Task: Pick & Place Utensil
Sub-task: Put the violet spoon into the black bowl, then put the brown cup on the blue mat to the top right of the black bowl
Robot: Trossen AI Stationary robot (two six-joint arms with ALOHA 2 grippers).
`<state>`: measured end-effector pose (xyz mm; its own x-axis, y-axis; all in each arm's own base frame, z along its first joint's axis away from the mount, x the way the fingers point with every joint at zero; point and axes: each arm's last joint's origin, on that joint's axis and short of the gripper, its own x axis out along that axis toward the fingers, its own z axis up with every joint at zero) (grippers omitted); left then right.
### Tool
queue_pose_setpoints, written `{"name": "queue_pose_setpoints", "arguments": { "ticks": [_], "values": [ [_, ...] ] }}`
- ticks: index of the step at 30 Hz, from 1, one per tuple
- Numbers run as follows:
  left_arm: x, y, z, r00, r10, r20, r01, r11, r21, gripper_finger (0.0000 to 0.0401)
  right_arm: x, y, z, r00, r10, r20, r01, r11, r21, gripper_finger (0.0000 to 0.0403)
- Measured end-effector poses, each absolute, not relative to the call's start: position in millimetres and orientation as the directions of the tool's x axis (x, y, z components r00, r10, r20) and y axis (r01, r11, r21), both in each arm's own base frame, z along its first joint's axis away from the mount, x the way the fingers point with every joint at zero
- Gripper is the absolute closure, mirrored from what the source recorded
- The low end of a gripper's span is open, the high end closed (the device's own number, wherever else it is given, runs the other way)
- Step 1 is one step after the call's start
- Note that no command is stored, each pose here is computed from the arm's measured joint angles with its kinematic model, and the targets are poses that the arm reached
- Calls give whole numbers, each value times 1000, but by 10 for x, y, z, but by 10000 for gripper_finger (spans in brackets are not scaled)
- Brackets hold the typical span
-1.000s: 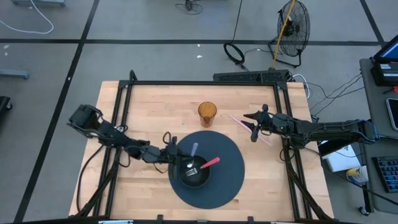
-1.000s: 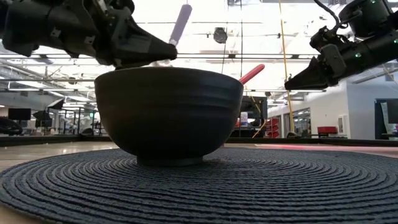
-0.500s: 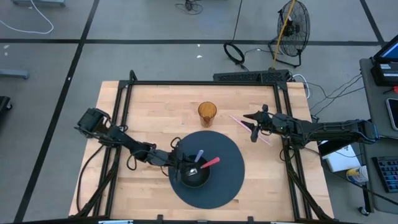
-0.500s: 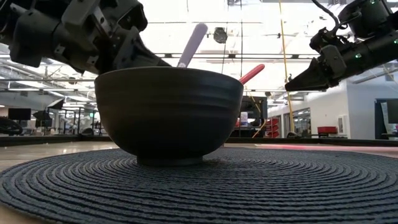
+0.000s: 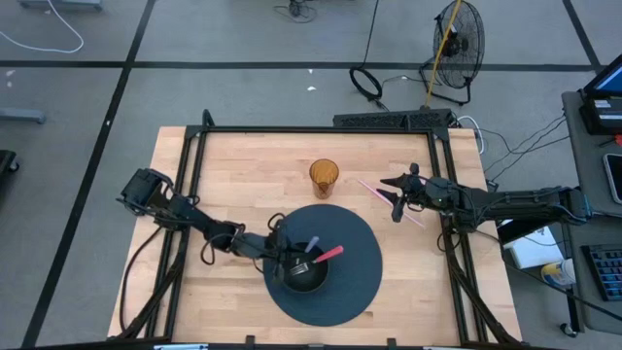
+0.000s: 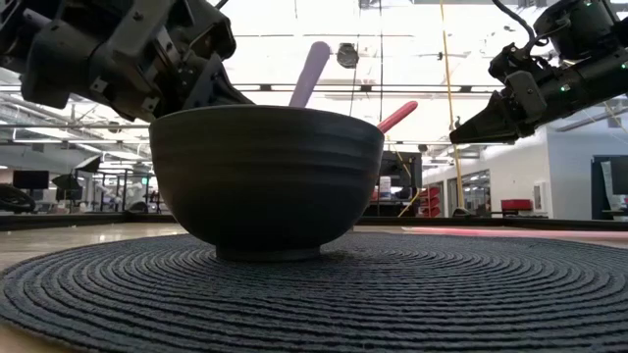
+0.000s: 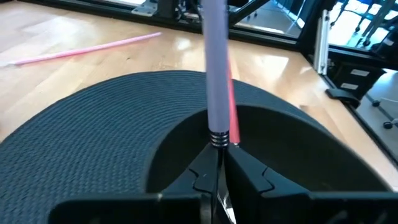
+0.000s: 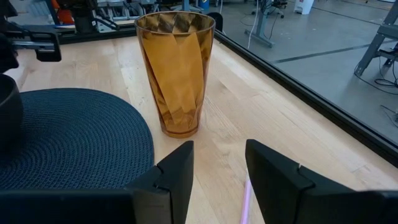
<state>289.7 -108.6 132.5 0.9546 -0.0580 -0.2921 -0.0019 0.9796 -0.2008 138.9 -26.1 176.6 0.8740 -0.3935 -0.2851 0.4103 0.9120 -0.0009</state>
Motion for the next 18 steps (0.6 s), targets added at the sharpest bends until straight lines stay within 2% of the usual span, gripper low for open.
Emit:
{"name": "queue_pose_setpoints", "arguments": {
  "ticks": [13, 18],
  "values": [
    [2921, -1017, 1312, 948, -81, -309, 22, 981, -190, 367, 1389, -261, 1766, 874, -393, -285, 410, 912, -1, 259],
    [2922, -1018, 1313, 948, -82, -308, 29, 984, -175, 341, 1389, -261, 1766, 874, -393, -285, 410, 912, -1, 259]
  ]
}}
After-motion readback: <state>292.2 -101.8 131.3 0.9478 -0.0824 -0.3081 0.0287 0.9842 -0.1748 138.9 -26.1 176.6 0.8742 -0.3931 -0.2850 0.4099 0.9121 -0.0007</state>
